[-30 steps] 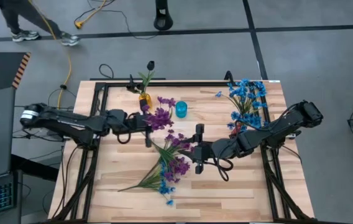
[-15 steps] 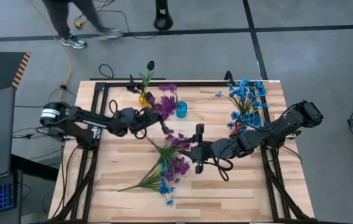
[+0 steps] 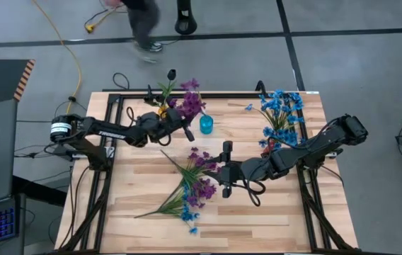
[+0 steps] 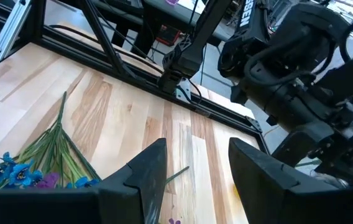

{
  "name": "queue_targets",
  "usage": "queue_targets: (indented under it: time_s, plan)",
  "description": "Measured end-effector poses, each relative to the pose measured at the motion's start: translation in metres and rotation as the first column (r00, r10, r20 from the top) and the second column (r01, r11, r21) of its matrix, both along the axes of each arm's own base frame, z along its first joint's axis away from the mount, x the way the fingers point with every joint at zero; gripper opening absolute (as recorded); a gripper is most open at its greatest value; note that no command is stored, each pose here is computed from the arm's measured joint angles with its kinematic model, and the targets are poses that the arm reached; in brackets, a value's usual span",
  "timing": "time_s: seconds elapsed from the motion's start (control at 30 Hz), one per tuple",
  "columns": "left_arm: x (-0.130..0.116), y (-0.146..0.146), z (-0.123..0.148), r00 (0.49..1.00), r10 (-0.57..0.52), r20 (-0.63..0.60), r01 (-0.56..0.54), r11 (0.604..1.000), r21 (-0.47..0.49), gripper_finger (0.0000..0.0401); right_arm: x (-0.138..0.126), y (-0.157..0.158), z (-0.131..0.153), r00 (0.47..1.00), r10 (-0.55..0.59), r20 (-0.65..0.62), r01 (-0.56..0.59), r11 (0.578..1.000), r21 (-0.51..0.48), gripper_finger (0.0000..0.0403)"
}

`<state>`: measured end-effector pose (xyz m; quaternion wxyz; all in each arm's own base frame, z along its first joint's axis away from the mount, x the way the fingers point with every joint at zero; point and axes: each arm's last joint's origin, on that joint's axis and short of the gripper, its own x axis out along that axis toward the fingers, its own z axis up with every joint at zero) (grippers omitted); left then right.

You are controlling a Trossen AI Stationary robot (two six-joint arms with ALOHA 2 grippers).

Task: Sort flowers into vase by color
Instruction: Put the left violet flower into the blue vase

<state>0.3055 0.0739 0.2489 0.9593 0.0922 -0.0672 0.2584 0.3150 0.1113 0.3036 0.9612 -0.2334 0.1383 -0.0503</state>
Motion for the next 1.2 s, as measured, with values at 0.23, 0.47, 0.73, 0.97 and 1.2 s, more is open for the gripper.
queue_targets:
  time_s: [0.23, 0.47, 0.73, 0.97, 1.2]
  plan:
    - [-0.001, 0.006, -0.004, 0.999, 0.011, -0.032, -0.012, 0.999, -0.031, 0.0002, 0.0, 0.0, 0.0, 1.0, 0.0, 0.0, 0.0, 1.0, 0.0, 0.0198]
    - [-0.001, 0.006, -0.005, 0.999, 0.011, -0.035, -0.012, 0.999, -0.036, 0.0002, 0.0, 0.0, 0.0, 1.0, 0.0, 0.0, 0.0, 1.0, 0.0, 0.0198]
    - [-0.002, 0.012, -0.007, 0.999, 0.023, -0.038, -0.025, 0.997, -0.074, 0.0013, 0.0, 0.0, 0.0, 1.0, 0.0, 0.0, 0.0, 1.0, 0.0, 0.0198]
    - [-0.003, 0.016, -0.01, 0.998, 0.032, -0.06, -0.037, 0.995, -0.093, 0.0019, 0.0, 0.0, 0.0, 1.0, 0.0, 0.0, 0.0, 1.0, 0.0, 0.0198]
    - [-0.003, 0.016, -0.011, 0.996, 0.034, -0.078, -0.041, 0.995, -0.088, 0.0019, 0.0, 0.0, 0.0, 1.0, 0.0, 0.0, 0.0, 1.0, 0.001, 0.0198]
